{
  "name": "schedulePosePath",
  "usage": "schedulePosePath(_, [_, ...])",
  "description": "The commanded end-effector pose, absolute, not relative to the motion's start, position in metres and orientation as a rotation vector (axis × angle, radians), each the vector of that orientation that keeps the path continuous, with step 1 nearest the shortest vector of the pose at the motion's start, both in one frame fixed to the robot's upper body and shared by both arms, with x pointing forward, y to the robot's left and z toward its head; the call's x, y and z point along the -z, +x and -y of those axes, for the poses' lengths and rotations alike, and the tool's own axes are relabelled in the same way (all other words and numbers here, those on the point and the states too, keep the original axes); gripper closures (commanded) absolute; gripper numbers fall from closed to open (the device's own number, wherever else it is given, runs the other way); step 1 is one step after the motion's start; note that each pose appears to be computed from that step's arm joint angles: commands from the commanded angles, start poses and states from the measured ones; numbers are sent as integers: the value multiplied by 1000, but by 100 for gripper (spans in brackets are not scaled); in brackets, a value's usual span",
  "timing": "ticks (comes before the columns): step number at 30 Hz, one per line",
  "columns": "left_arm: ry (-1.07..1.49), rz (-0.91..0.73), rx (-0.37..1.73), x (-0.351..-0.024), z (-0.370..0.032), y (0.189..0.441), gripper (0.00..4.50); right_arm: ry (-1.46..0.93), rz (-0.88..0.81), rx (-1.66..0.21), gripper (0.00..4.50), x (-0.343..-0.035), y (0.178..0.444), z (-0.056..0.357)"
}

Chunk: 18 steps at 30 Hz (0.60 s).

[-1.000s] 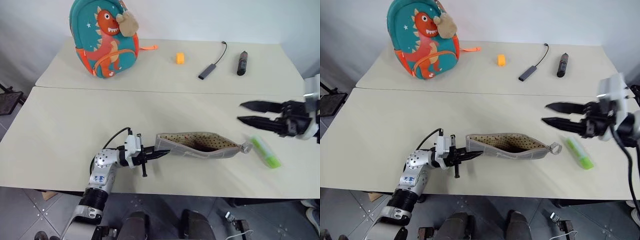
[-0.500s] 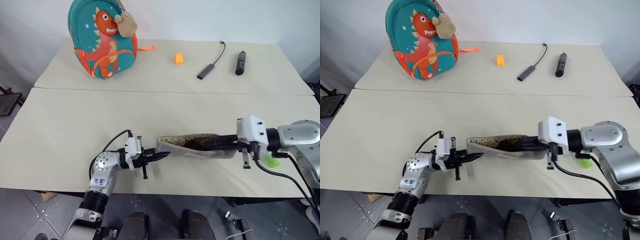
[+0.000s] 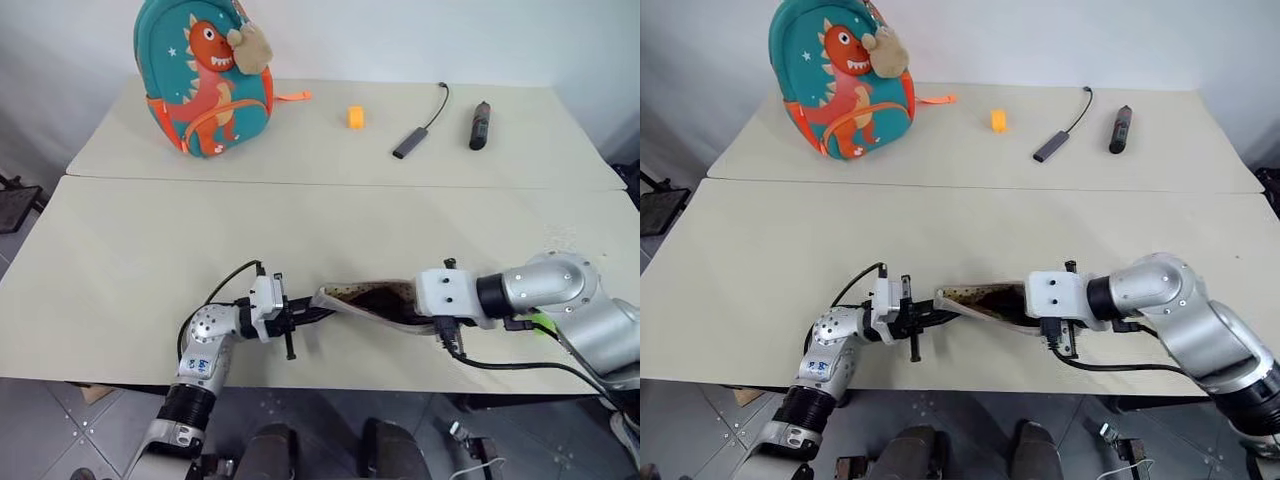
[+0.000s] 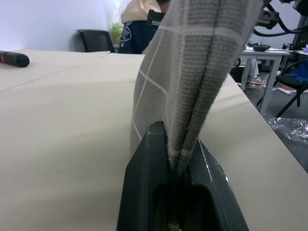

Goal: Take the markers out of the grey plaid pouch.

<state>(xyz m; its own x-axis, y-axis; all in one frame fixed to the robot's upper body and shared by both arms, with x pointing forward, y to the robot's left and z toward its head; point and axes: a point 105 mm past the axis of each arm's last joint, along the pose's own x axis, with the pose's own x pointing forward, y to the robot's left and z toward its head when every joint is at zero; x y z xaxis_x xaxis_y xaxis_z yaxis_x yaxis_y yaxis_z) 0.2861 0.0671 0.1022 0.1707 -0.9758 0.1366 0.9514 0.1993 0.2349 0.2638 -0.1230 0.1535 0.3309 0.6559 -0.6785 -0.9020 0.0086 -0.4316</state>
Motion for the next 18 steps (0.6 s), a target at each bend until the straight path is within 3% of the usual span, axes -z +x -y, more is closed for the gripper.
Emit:
schedulePosePath(1, [100, 294, 1374, -105, -66, 281, 450, -992, -336, -1173, 409, -152, 267, 124])
schedulePosePath(6, [95, 289, 1369, -104, -67, 279, 450, -1009, -318, -1126, 256, -152, 272, 118])
schedulePosePath(13, [84, 281, 1365, -103, -66, 277, 450, -1053, -327, -1112, 256, -141, 274, 100])
schedulePosePath(18, [70, 277, 1375, -104, -63, 277, 450, -1183, -223, -1033, 256, -147, 301, 80])
